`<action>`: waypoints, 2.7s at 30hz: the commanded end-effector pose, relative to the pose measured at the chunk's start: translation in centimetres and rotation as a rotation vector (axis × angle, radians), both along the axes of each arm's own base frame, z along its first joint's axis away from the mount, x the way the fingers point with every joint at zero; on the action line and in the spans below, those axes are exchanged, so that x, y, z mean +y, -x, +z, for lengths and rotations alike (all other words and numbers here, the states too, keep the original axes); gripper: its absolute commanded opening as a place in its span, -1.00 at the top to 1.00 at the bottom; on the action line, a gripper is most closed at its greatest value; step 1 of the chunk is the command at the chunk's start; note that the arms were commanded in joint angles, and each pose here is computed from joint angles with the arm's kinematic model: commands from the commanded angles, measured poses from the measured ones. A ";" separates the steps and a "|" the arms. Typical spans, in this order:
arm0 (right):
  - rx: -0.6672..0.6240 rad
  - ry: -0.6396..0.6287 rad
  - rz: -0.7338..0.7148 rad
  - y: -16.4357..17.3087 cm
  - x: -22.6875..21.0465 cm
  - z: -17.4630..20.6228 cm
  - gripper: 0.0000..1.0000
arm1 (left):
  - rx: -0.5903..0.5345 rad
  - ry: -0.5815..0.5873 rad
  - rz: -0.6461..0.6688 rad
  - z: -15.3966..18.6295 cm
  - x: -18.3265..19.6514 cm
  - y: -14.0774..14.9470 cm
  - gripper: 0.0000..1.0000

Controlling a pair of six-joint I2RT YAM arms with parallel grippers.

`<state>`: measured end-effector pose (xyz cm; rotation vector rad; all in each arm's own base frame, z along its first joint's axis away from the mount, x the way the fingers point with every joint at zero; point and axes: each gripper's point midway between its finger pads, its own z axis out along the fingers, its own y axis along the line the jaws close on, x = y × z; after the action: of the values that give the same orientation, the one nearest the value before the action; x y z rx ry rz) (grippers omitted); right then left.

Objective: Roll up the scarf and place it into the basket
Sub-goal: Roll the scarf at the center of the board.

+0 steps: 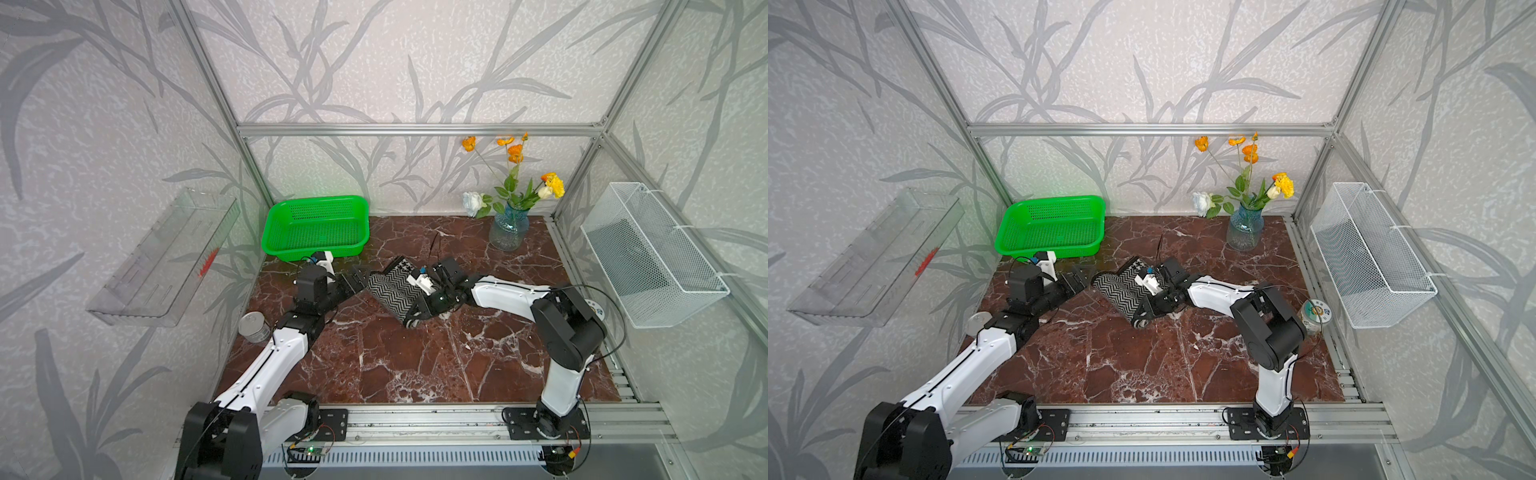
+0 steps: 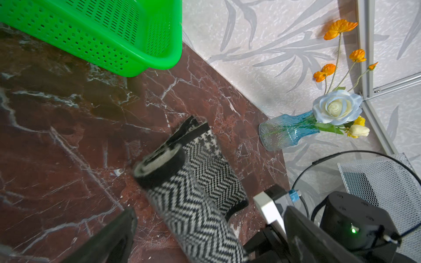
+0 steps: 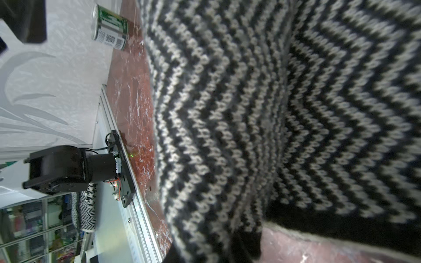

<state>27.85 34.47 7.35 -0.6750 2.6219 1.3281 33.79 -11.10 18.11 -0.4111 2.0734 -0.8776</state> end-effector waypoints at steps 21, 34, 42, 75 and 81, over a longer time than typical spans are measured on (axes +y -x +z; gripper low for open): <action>0.295 -0.163 -0.162 -3.6 -1.6 -4.2 0.52 | -0.029 0.139 -0.216 -2.9 -7.1 -4.6 -0.99; 0.288 -0.124 -0.178 -4.1 -2.6 -4.6 0.48 | -0.039 0.166 -0.283 -2.5 -11.9 -9.7 -0.99; 0.262 -0.059 -0.180 -4.4 -3.2 -4.2 0.42 | 0.019 0.197 -0.219 -8.1 -11.7 -12.2 -0.97; -0.962 1.020 0.167 -4.4 0.0 1.5 -0.98 | 0.181 0.310 -0.141 -12.5 -11.7 -13.1 -0.95; -0.965 1.116 0.231 -5.1 -0.3 -2.4 -0.98 | 0.182 0.326 -0.144 -11.8 -11.9 -13.0 -0.95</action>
<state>32.33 34.36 4.87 -1.2705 2.2229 -0.4672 47.85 -23.14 9.46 -0.4435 2.0314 -1.3366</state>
